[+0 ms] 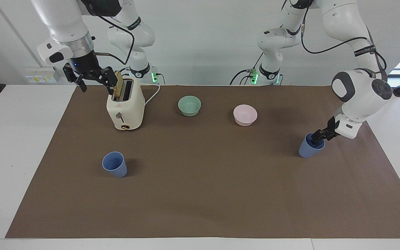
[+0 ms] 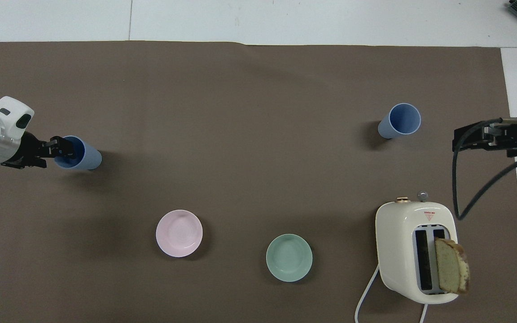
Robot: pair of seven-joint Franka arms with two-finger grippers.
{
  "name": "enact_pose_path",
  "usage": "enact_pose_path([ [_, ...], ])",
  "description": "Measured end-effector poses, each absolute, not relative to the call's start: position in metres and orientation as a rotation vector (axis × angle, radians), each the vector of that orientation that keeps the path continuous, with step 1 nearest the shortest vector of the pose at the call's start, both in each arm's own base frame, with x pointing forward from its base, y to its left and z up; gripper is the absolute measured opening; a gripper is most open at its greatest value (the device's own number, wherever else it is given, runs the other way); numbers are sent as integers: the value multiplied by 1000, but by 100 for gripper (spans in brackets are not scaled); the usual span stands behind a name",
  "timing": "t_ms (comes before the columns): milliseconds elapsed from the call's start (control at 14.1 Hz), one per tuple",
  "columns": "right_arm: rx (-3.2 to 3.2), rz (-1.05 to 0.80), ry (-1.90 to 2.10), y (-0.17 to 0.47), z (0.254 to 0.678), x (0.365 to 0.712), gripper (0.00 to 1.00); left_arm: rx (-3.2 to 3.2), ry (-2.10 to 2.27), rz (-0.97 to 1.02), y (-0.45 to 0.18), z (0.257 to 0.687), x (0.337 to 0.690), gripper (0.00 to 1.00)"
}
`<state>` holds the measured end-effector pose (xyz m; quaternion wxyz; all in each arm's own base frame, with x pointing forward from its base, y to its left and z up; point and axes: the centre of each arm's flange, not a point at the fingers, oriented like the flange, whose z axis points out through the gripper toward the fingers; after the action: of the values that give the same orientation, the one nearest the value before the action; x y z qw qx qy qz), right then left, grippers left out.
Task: Stack blue cups with both arms
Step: 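Reach the nearby blue cup with the left gripper and grasp it, then lift the blue cup and carry it toward the table center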
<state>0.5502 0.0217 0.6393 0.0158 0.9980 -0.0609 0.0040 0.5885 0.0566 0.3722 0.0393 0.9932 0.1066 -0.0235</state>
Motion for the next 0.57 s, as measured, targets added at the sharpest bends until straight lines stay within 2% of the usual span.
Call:
enact_pose_path([
  [354,3108,74,-189,22,642,555,100,3049,272,-54,52,376,591,10],
  [425,3108,74,-190,22,641,556,100,3049,266,-46,52,377,591,4],
  [567,3108,81,-191,21,641,557,100,3050,263,-5,53,390,597,4],
])
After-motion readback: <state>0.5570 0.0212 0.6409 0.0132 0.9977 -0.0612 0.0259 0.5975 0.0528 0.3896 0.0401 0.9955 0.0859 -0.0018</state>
